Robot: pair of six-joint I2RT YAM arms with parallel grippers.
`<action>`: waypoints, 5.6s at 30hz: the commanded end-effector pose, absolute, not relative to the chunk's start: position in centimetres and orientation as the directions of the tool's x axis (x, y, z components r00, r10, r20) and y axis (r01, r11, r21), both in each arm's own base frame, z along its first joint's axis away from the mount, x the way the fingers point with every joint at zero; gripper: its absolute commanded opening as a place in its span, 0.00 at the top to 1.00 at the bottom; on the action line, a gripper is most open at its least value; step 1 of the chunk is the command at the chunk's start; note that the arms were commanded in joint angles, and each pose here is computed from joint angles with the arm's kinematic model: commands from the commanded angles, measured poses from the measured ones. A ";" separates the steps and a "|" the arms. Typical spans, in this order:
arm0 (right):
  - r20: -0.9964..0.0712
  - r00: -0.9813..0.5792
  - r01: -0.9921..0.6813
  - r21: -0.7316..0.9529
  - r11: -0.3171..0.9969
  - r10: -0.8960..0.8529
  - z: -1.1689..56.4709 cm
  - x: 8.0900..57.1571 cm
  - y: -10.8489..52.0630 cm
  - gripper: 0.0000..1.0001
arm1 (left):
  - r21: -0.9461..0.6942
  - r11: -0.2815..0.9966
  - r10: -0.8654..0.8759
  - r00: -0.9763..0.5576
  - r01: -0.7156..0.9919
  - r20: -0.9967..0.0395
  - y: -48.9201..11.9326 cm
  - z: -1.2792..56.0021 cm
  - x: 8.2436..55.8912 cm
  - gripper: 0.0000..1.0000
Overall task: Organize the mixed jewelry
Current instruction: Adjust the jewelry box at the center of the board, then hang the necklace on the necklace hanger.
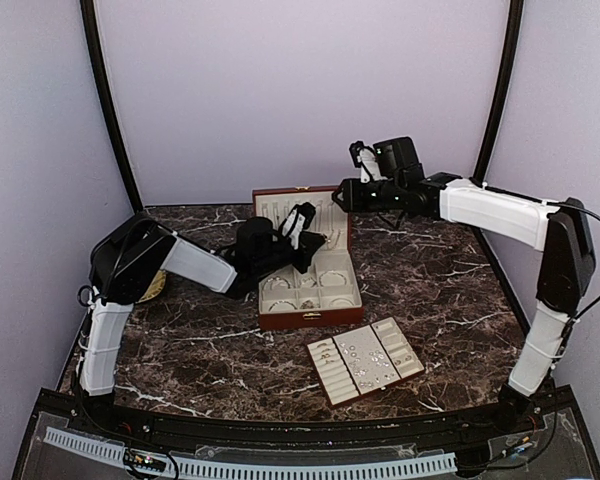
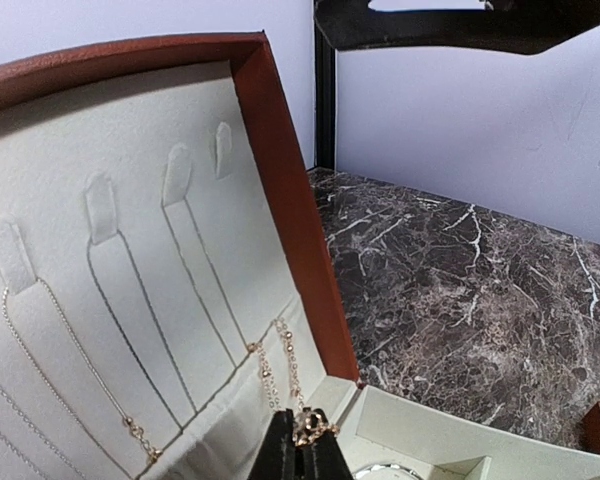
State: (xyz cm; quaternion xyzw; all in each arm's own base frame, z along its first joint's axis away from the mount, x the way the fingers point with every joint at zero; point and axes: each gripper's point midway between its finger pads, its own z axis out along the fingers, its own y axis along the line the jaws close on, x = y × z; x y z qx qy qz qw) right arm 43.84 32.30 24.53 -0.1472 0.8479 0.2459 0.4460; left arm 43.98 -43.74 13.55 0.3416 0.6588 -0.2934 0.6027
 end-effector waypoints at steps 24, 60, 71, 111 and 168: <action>-0.765 -0.054 -0.712 -0.421 0.562 -0.642 23.2 44.8 32.0 0.58 | 0.022 0.530 0.052 -0.007 0.848 -0.999 -44.4 17.5 43.1 1.00; -0.511 0.113 -0.602 -0.717 0.351 -0.852 21.3 48.5 31.9 0.50 | 0.008 0.455 0.052 -0.018 0.890 -0.998 -44.2 14.4 40.9 1.00; -0.445 0.113 -0.586 -0.752 0.302 -0.888 20.5 49.3 32.3 0.48 | 0.008 0.450 0.048 -0.015 0.893 -0.999 -44.2 14.4 40.7 1.00; -0.375 0.040 -0.636 -0.724 0.265 -0.926 17.0 45.8 31.8 0.95 | -0.006 0.466 0.029 -0.022 0.885 -0.999 -44.1 14.8 41.0 1.00; -0.993 -0.031 -0.562 -0.079 0.823 -0.116 28.2 37.8 25.6 0.39 | -0.115 0.542 0.096 -0.198 0.832 -0.976 -45.5 18.0 46.5 1.00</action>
